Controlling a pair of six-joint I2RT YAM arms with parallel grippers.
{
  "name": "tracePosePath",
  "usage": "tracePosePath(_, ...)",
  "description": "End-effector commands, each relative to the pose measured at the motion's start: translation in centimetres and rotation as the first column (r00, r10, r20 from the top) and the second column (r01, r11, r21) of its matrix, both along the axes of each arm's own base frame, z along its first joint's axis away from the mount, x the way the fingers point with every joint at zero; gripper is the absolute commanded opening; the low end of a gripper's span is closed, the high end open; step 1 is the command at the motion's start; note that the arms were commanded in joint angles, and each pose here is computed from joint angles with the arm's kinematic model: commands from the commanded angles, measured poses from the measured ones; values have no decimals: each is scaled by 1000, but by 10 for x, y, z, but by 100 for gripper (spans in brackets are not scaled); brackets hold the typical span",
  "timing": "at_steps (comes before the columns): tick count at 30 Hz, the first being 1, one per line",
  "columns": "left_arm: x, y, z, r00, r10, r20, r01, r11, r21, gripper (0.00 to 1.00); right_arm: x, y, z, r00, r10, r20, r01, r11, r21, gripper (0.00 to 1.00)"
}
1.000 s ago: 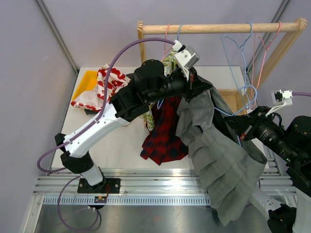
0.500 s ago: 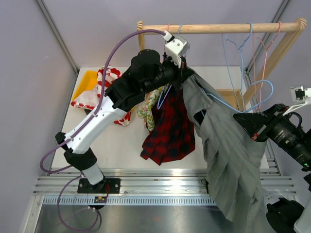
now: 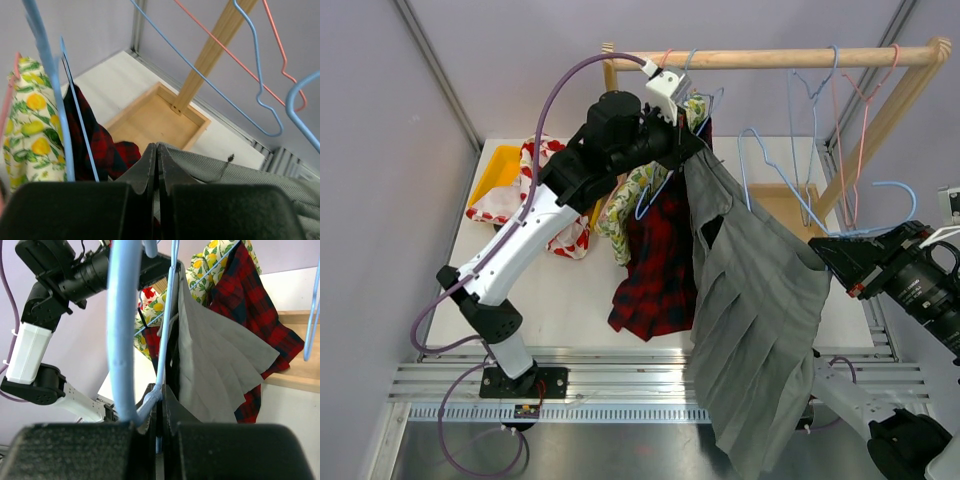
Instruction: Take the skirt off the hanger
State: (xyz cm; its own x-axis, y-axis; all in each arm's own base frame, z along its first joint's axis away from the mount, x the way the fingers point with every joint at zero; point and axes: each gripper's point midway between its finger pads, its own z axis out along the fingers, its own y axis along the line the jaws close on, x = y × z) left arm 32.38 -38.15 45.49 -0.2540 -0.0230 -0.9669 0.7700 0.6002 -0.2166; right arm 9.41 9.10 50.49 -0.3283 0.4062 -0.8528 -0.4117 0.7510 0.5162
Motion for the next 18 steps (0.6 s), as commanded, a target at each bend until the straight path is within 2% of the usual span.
tracePosePath(1,-25,7,41,997,-35,69,44,992,-122,0,-4,5,8,999,31,28,-32,999,31,0)
tracePosePath(5,-85,-23,25,984,-167,62,170,985,-43,0,32,1,28,992,-61,115,59,998,16,0)
tracePosePath(6,-114,-36,16,973,-226,48,227,974,-14,0,41,-1,32,988,-89,125,88,996,14,0)
tracePosePath(8,-134,-44,5,972,-228,56,227,973,33,0,65,3,38,984,-112,142,114,994,-4,0)
tracePosePath(12,-199,-63,-10,946,-325,22,324,946,24,0,105,6,45,969,-178,171,183,983,-12,0)
tracePosePath(14,-217,-66,-17,941,-337,0,337,941,-6,0,129,11,44,965,-197,172,205,978,-34,0)
tracePosePath(16,-248,-61,-44,939,-343,-25,344,938,40,0,152,10,41,957,-242,162,256,964,-73,0)
tracePosePath(17,-243,-54,-39,951,-307,-20,308,951,35,0,158,12,38,958,-241,156,257,962,-93,0)
tracePosePath(18,-253,-51,-55,952,-303,-38,305,950,68,0,164,8,38,951,-269,154,287,952,-110,0)
